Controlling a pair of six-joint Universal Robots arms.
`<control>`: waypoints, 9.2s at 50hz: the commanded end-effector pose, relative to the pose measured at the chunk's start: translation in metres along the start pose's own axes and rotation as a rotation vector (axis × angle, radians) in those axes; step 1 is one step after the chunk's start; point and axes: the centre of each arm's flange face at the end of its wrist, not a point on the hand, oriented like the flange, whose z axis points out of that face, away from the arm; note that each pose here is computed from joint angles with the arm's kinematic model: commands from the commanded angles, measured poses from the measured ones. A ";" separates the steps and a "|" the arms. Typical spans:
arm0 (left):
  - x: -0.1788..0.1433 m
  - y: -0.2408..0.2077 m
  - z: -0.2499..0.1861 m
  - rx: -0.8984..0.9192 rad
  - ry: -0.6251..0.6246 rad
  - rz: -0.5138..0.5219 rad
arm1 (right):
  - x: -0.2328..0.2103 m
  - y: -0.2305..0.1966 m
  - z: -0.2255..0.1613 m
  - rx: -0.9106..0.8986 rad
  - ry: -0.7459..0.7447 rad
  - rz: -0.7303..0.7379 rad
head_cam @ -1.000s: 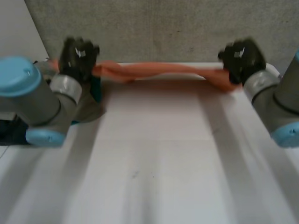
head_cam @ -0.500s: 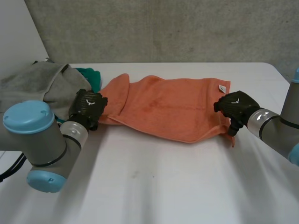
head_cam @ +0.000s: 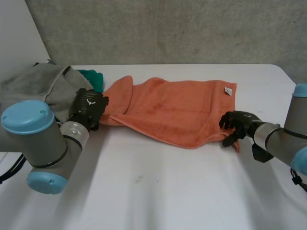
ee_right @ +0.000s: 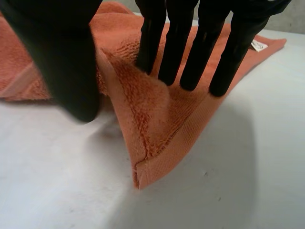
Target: Fold the laundry.
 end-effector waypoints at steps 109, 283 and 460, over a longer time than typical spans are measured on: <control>-0.082 -0.122 0.064 0.159 -0.145 0.160 | 0.035 -0.178 -0.072 0.322 0.608 -0.958; 0.034 0.013 0.093 0.003 -0.098 0.301 | 0.107 -0.037 0.056 0.231 0.434 -0.921; 0.047 -0.101 -0.010 0.243 0.102 -0.180 | -0.109 -0.066 -0.052 0.410 -0.156 -0.277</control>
